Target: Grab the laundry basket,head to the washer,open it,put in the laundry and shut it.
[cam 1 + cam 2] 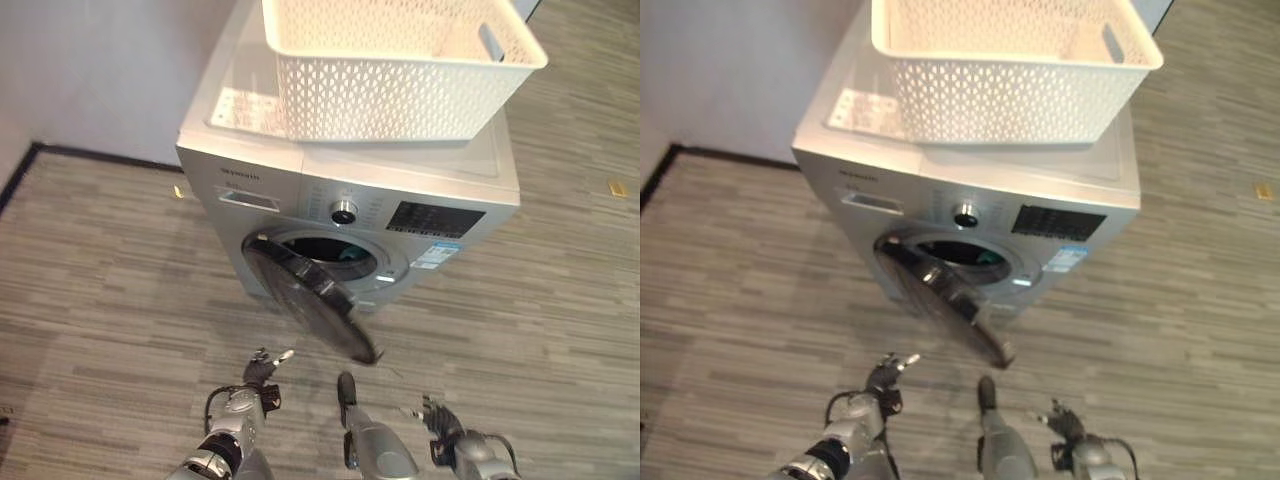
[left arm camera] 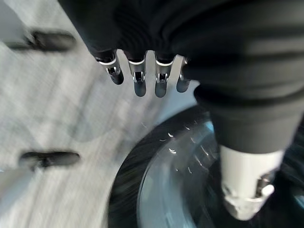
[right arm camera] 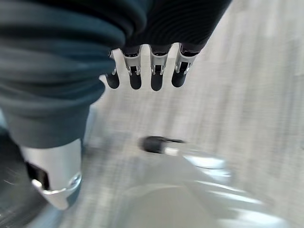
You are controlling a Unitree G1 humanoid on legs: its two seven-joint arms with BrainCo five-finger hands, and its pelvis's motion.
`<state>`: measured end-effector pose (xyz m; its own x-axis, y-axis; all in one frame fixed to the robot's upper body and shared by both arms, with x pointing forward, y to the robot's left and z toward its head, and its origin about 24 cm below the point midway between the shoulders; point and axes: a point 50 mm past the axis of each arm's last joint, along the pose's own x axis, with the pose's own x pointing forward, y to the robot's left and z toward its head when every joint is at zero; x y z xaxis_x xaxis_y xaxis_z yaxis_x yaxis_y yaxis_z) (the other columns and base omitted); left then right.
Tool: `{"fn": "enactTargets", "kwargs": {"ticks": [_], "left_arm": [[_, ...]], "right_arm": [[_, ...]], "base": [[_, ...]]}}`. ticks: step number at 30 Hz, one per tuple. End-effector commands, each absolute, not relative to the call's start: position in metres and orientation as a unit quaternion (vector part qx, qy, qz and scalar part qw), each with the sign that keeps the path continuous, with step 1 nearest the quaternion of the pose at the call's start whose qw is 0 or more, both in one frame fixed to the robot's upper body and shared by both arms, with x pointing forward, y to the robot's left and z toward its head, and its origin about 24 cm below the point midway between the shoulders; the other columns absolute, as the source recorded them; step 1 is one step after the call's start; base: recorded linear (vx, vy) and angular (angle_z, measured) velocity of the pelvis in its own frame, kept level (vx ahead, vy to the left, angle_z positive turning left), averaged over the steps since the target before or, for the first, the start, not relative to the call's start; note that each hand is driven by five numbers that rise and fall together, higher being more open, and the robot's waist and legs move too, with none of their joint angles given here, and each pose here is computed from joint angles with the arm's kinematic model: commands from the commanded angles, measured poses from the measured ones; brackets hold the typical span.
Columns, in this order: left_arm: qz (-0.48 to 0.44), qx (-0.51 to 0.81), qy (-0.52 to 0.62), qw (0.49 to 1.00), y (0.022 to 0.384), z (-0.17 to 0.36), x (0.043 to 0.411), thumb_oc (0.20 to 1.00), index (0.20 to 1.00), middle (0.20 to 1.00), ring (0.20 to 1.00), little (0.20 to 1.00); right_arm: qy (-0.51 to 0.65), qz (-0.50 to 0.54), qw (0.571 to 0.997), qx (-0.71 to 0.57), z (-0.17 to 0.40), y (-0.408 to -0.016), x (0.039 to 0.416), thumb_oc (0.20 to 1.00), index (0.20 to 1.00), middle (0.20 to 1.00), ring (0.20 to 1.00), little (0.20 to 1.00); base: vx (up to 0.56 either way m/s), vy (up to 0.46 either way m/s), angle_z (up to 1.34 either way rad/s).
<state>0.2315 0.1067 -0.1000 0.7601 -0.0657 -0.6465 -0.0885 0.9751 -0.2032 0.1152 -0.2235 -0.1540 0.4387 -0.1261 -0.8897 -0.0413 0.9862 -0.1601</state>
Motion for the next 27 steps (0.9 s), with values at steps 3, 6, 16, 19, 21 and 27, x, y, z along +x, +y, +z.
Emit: {"fn": "enactTargets", "kwargs": {"ticks": [3,6,16,19,21,27], "left_arm": [[-0.14,-0.082,0.221,0.962,0.061,-0.045,0.275,1.0,1.0,1.0,1.0,1.0],[-0.174,-0.061,0.192,0.964,0.06,-0.035,0.276,1.0,1.0,1.0,1.0,1.0],[-0.052,-0.049,0.22,0.973,0.175,-0.069,0.228,1.0,1.0,1.0,1.0,1.0],[-0.003,-0.042,0.234,0.971,0.201,-0.077,0.211,1.0,1.0,1.0,1.0,1.0],[0.057,-0.027,0.296,0.953,0.23,-0.099,0.182,1.0,1.0,1.0,1.0,1.0],[0.147,0.038,0.406,0.901,0.266,-0.13,0.132,1.0,1.0,1.0,1.0,1.0]], "right_arm": [[0.552,-0.001,0.826,-0.114,-0.16,-0.219,0.105,1.0,1.0,1.0,1.0,1.0],[0.563,-0.013,0.819,-0.109,-0.162,-0.222,0.094,1.0,1.0,1.0,1.0,1.0],[0.545,-0.035,0.836,-0.055,-0.162,-0.22,0.087,1.0,1.0,1.0,1.0,1.0],[0.544,-0.045,0.837,-0.043,-0.162,-0.221,0.083,1.0,1.0,1.0,1.0,1.0],[0.547,-0.06,0.835,-0.031,-0.162,-0.224,0.079,1.0,1.0,1.0,1.0,1.0],[0.561,-0.08,0.823,-0.019,-0.166,-0.222,0.068,1.0,1.0,1.0,1.0,1.0]], "base": [[0.01,-0.065,-0.09],[0.0,-0.051,0.0],[0.02,-0.018,0.16],[0.0,0.003,0.01],[0.02,0.033,0.07],[0.01,0.018,0.0]]}}
